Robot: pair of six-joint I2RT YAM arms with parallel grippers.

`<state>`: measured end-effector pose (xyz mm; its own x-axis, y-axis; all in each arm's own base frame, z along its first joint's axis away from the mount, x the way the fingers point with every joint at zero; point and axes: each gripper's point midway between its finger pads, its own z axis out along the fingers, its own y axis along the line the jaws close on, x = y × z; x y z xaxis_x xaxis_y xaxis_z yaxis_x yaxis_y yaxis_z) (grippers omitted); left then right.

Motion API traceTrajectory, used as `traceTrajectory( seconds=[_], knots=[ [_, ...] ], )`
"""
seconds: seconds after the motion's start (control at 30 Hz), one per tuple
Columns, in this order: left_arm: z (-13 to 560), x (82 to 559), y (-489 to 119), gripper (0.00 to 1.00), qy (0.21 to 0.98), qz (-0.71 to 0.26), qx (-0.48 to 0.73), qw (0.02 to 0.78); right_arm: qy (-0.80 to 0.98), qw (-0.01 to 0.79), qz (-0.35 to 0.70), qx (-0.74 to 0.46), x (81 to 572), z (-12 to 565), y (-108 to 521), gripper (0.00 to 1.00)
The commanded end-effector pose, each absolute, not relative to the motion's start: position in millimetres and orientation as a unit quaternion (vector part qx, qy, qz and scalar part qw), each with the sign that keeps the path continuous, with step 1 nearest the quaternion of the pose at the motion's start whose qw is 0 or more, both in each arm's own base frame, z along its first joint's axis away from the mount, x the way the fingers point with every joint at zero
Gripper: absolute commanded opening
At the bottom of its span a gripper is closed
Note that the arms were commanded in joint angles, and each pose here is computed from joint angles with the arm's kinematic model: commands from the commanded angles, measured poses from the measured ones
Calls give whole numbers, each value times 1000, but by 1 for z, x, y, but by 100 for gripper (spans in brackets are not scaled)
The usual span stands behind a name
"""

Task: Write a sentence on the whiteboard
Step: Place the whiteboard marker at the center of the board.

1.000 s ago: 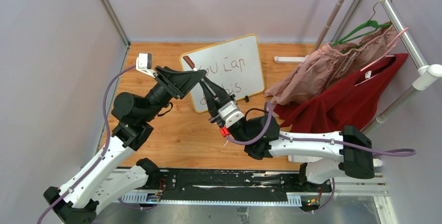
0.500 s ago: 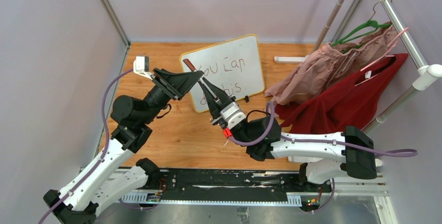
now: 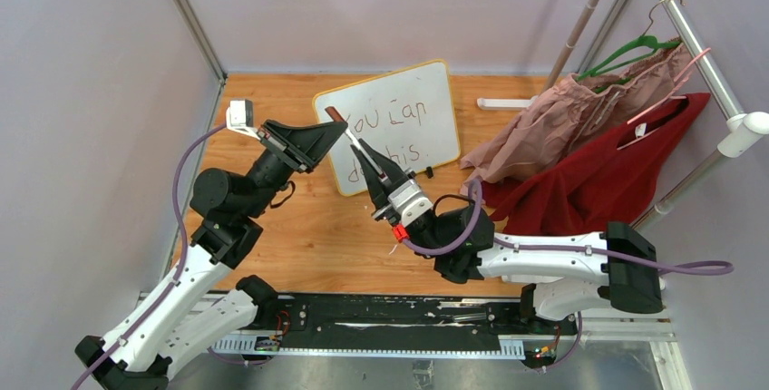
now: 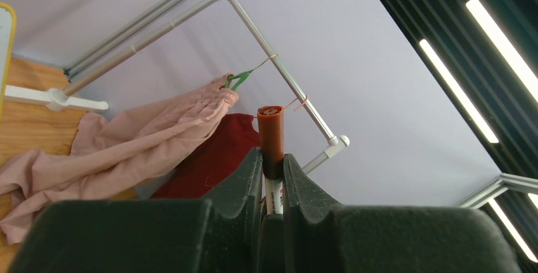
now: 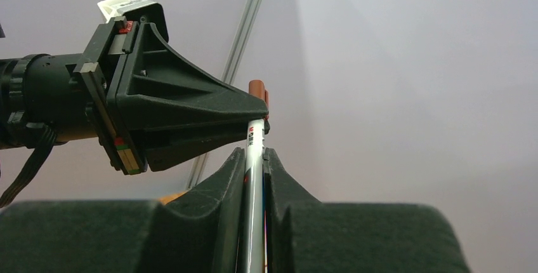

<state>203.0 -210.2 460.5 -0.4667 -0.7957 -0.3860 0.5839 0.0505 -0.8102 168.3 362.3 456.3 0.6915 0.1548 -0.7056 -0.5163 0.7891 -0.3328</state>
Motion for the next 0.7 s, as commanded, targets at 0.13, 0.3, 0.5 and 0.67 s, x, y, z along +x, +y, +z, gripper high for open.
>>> traceTrajectory(
  seconds=[0.13,0.3,0.5,0.67],
  knots=[
    [456,210,-213,43,526,-674,-104,508,345,883,214,-238,162,467,349,0],
    [455,210,-220,38,530,-683,-94,493,345,883,213,-238,162,466,348,0],
    [449,212,-215,0,540,-668,-103,502,355,877,214,-244,163,463,347,4],
    [419,229,-196,0,625,-549,-109,543,404,838,229,-285,161,445,344,51]
  ],
)
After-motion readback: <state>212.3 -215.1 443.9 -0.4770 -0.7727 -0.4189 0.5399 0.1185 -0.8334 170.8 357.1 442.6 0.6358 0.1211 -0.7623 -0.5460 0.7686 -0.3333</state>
